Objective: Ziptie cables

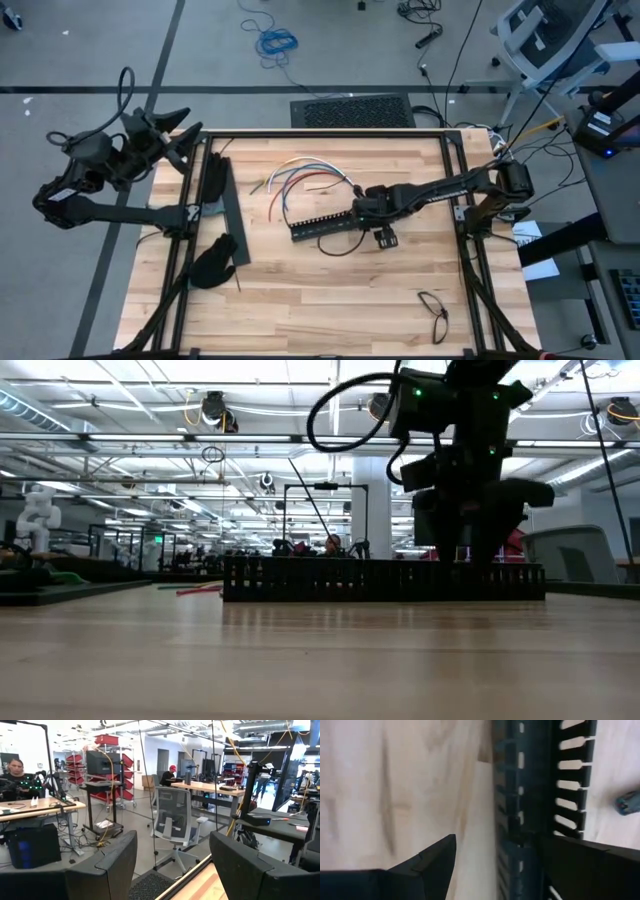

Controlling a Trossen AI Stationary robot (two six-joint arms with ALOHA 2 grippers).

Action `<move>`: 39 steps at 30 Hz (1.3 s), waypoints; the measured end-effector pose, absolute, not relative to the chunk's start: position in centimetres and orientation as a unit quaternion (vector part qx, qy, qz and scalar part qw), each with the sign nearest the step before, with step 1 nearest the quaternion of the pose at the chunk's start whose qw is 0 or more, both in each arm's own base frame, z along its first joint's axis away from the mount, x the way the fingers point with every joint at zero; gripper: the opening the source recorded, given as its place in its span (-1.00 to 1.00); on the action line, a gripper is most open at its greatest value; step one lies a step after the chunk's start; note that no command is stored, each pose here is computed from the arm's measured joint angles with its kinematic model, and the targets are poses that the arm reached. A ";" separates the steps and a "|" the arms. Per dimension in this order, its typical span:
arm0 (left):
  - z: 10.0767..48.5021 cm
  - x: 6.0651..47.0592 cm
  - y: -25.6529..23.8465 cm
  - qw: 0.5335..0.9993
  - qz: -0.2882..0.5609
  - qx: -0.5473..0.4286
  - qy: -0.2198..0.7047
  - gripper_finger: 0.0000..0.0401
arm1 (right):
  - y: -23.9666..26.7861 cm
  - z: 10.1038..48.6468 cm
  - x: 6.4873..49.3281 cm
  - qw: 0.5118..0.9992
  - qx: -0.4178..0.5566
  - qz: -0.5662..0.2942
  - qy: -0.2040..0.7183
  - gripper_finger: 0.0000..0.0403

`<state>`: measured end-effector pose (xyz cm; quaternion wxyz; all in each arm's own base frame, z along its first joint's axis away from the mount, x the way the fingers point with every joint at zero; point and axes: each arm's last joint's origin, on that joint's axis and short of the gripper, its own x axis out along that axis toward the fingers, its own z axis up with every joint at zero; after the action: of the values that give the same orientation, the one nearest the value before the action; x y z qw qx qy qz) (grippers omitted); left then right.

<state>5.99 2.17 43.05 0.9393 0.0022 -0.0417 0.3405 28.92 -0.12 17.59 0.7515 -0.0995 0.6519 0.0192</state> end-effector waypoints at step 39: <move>43.1 6.0 2.2 0.935 0.351 0.001 -0.044 0.23 | 2.8 16.7 32.1 0.820 0.315 -0.118 0.463 -0.10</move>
<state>5.96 2.22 43.10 0.9352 0.0007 -0.0443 0.3512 32.09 2.81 16.66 0.8204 0.3146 0.4626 -0.1180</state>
